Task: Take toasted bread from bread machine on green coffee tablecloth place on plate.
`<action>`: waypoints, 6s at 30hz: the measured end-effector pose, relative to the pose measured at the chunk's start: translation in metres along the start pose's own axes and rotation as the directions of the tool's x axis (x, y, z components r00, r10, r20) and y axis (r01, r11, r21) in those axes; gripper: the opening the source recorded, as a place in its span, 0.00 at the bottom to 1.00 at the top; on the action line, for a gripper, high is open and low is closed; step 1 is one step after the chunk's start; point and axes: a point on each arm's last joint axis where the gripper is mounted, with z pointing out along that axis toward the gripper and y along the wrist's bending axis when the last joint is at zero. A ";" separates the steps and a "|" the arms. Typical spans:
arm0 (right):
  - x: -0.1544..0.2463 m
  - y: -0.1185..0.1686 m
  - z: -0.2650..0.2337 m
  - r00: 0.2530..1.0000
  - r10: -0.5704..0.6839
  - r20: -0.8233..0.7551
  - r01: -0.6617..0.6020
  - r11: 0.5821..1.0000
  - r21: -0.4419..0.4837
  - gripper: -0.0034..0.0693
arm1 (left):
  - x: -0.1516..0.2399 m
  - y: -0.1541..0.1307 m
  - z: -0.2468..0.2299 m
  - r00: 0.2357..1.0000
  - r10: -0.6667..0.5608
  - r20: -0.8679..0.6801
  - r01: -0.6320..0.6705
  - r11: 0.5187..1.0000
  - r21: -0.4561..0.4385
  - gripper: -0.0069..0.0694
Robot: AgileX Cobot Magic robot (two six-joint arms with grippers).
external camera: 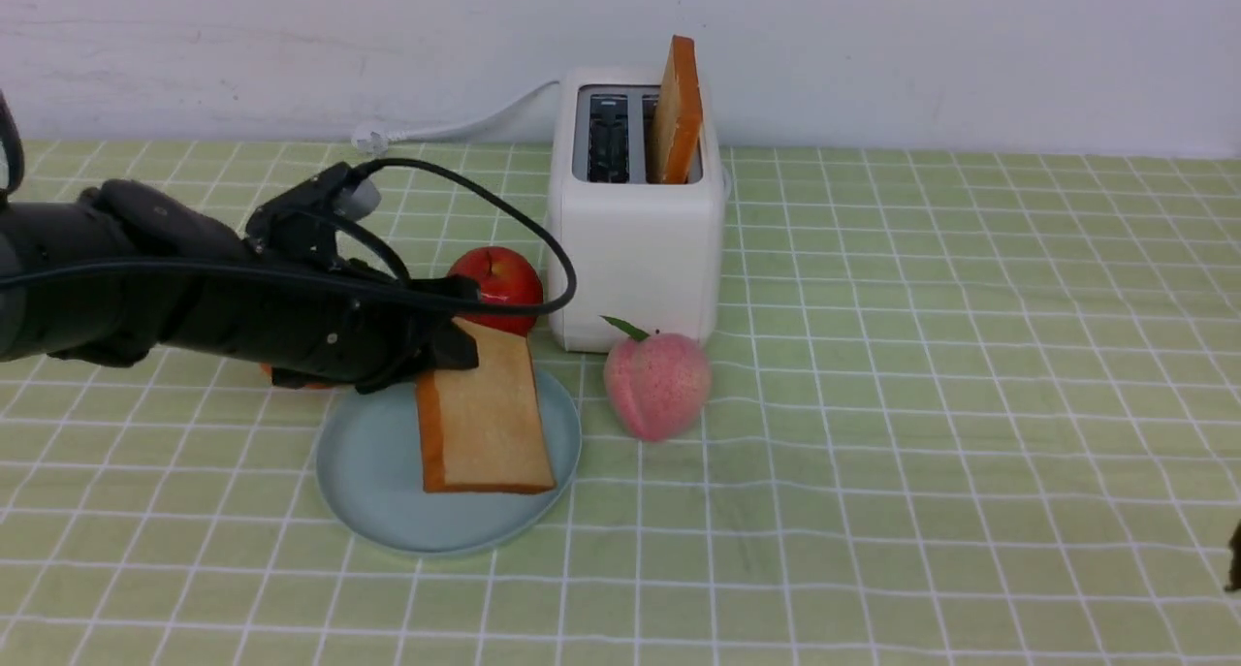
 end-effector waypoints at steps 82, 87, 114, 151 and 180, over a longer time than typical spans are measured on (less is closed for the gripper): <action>-0.130 -0.049 0.427 0.993 0.008 -0.121 0.012 0.987 0.163 0.46 | 0.205 0.015 -0.247 0.638 0.303 0.708 -0.425 0.905 -0.005 0.07; -0.129 -0.050 0.430 0.995 0.010 -0.103 0.007 0.987 0.160 0.30 | 0.205 0.015 -0.247 0.638 0.303 0.708 -0.425 0.905 -0.005 0.07; -0.197 0.072 0.266 0.933 -0.169 -0.319 0.121 0.979 -0.166 0.21 | 0.210 0.017 -0.242 0.663 0.379 0.645 -0.465 0.884 -0.041 0.08; -0.021 0.058 0.422 0.855 0.115 -0.506 -0.281 0.923 -0.263 0.62 | 0.238 0.054 -0.190 0.746 0.356 0.563 -0.395 0.917 -0.057 0.08; -0.108 0.042 0.131 0.781 -0.007 -0.624 -0.042 0.997 -0.065 0.08 | 0.238 0.054 -0.190 0.733 0.378 0.566 -0.410 0.909 -0.075 0.11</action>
